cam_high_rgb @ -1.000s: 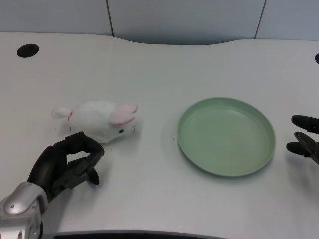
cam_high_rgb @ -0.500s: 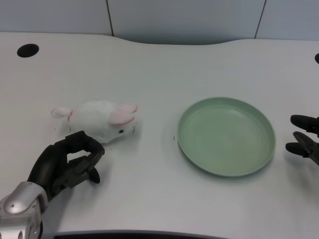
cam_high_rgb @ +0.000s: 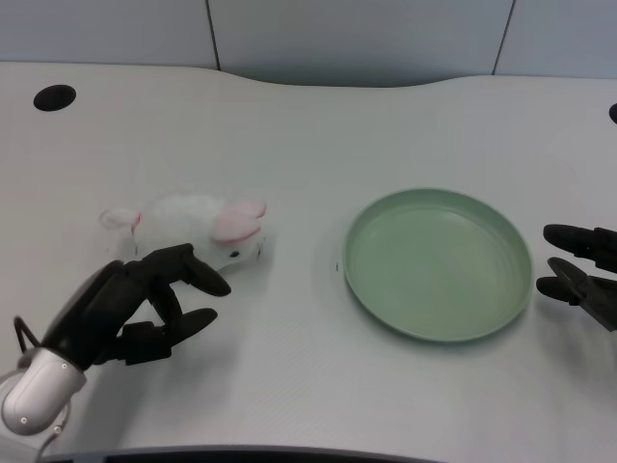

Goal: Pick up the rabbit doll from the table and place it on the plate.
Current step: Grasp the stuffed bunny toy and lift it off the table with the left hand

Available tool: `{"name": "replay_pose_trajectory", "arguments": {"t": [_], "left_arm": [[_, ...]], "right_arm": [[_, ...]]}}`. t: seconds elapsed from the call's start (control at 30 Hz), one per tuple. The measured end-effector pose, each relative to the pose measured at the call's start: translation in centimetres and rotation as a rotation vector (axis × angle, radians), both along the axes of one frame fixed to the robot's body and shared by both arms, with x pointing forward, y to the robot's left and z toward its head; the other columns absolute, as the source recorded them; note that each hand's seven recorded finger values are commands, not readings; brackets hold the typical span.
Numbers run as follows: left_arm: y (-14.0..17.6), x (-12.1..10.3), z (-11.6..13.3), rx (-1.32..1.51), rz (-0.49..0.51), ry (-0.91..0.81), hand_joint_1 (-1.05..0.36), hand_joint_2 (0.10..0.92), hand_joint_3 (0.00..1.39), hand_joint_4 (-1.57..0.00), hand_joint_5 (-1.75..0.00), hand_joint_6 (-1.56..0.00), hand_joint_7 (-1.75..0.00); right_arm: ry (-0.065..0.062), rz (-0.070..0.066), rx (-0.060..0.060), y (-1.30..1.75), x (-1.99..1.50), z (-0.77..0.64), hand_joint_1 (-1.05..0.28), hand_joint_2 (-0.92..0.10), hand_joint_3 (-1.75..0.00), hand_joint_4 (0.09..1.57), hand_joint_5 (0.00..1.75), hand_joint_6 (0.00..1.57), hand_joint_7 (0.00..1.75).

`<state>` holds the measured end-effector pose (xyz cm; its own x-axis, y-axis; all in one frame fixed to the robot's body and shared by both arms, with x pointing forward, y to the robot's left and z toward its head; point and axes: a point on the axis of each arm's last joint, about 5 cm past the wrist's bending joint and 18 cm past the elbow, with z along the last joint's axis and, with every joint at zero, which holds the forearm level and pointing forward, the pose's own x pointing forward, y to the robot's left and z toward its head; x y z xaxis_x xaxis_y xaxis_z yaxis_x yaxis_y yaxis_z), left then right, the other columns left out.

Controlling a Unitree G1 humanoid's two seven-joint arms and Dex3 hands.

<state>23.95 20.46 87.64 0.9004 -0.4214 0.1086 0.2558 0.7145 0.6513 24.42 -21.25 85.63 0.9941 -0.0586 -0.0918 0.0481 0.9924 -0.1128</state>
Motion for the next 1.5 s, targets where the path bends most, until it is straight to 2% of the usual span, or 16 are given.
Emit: {"name": "replay_pose_trajectory", "arguments": {"t": [0.03, 0.1, 0.2, 0.23, 0.3, 0.4, 0.5, 0.67, 0.87, 0.93, 1.03, 1.2, 1.27, 1.37, 1.5], "left_arm": [[0.1, 0.1, 0.5, 0.087, -0.004, -0.056, -0.62, 0.921, 0.38, -0.54, -0.74, -0.63, -0.21], [0.3, 0.4, 1.6, 0.249, -0.015, -0.188, -0.62, 0.921, 0.36, -0.51, -0.55, -0.61, -0.08], [0.1, 1.0, 2.8, 0.406, -0.03, -0.318, -0.66, 0.921, 0.3, -0.3, -0.33, -0.43, -0.01], [0.0, 1.2, 3.3, 0.447, -0.036, -0.35, -0.67, 0.921, 0.28, -0.27, -0.3, -0.41, 0.0], [-0.3, 1.7, 4.1, 0.497, -0.032, -0.408, -0.71, 0.921, 0.26, -0.19, -0.23, -0.32, 0.0], [-0.5, 2.4, 5.3, 0.576, -0.017, -0.449, -0.78, 0.921, 0.23, -0.05, -0.13, -0.19, 0.0], [-0.7, 3.2, 6.3, 0.628, -0.003, -0.451, -0.82, 0.921, 0.24, -0.01, -0.11, -0.13, 0.0], [-1.0, 4.5, 8.3, 0.694, -0.014, -0.395, -0.87, 0.921, 0.25, -0.03, -0.1, -0.1, -0.01], [-1.6, 6.3, 9.4, 0.768, -0.05, -0.281, -0.88, 0.921, 0.22, -0.05, -0.11, -0.12, -0.01], [-2.0, 7.1, 9.6, 0.806, -0.068, -0.208, -0.88, 0.921, 0.22, -0.07, -0.12, -0.12, -0.01], [-2.7, 8.1, 9.5, 0.825, -0.088, -0.113, -0.88, 0.921, 0.21, -0.07, -0.11, -0.11, 0.0], [-4.2, 9.6, 9.4, 0.888, -0.128, 0.057, -0.91, 0.921, 0.2, -0.04, -0.09, -0.09, -0.01], [-4.6, 10.0, 9.2, 0.9, -0.129, 0.104, -0.91, 0.921, 0.18, -0.03, -0.08, -0.09, -0.01], [-5.0, 10.5, 9.1, 0.908, -0.127, 0.147, -0.93, 0.921, 0.16, -0.01, -0.05, -0.07, 0.0], [-5.6, 11.0, 8.7, 0.923, -0.115, 0.223, -0.95, 0.921, 0.12, 0.0, -0.02, -0.05, 0.0]], "right_arm": [[-0.001, 0.0, -0.001, 0.07, 0.01, 0.01, -0.44, -0.92, -0.06, 1.12, 0.08, 0.9, 0.0], [-0.001, 0.001, -0.001, 0.19, 0.02, -0.02, -0.44, -0.92, -0.06, 1.12, 0.08, 0.9, 0.01], [-0.005, -0.001, -0.004, 0.2, 0.0, -0.04, -0.44, -0.92, -0.06, 1.12, 0.07, 0.91, 0.01], [-0.009, 0.0, -0.003, 0.21, -0.01, -0.05, -0.44, -0.92, -0.06, 1.12, 0.07, 0.91, 0.01], [-0.008, -0.001, -0.003, 0.21, -0.04, -0.13, -0.45, -0.92, -0.06, 1.12, 0.07, 0.92, 0.01], [0.001, -0.002, -0.003, 0.19, -0.1, -0.29, -0.45, -0.92, -0.05, 1.11, 0.07, 0.91, 0.01], [0.013, -0.003, -0.001, 0.17, -0.19, -0.5, -0.46, -0.92, -0.05, 1.12, 0.06, 0.91, 0.01], [0.012, -0.001, -0.002, 0.19, -0.16, -0.46, -0.46, -0.92, -0.05, 1.12, 0.06, 0.9, 0.0], [0.005, 0.002, -0.006, 0.12, -0.18, -0.38, -0.45, -0.92, -0.06, 1.12, 0.06, 0.9, 0.0], [-0.003, 0.007, -0.009, 0.11, -0.22, -0.36, -0.45, -0.92, -0.06, 1.13, 0.06, 0.9, 0.0], [-0.008, 0.019, -0.01, 0.1, -0.26, -0.37, -0.45, -0.92, -0.06, 1.13, 0.06, 0.89, 0.0], [-0.013, 0.02, -0.013, 0.06, -0.39, -0.39, -0.45, -0.92, -0.06, 1.14, 0.06, 0.88, 0.0], [-0.015, 0.02, -0.017, 0.06, -0.45, -0.38, -0.45, -0.92, -0.06, 1.14, 0.05, 0.88, 0.0], [-0.017, 0.024, -0.03, 0.07, -0.56, -0.37, -0.46, -0.92, -0.07, 1.14, 0.05, 0.88, 0.0], [-0.019, 0.022, -0.035, 0.05, -0.84, -0.41, -0.46, -0.92, -0.07, 1.14, 0.05, 0.88, 0.0]]}}
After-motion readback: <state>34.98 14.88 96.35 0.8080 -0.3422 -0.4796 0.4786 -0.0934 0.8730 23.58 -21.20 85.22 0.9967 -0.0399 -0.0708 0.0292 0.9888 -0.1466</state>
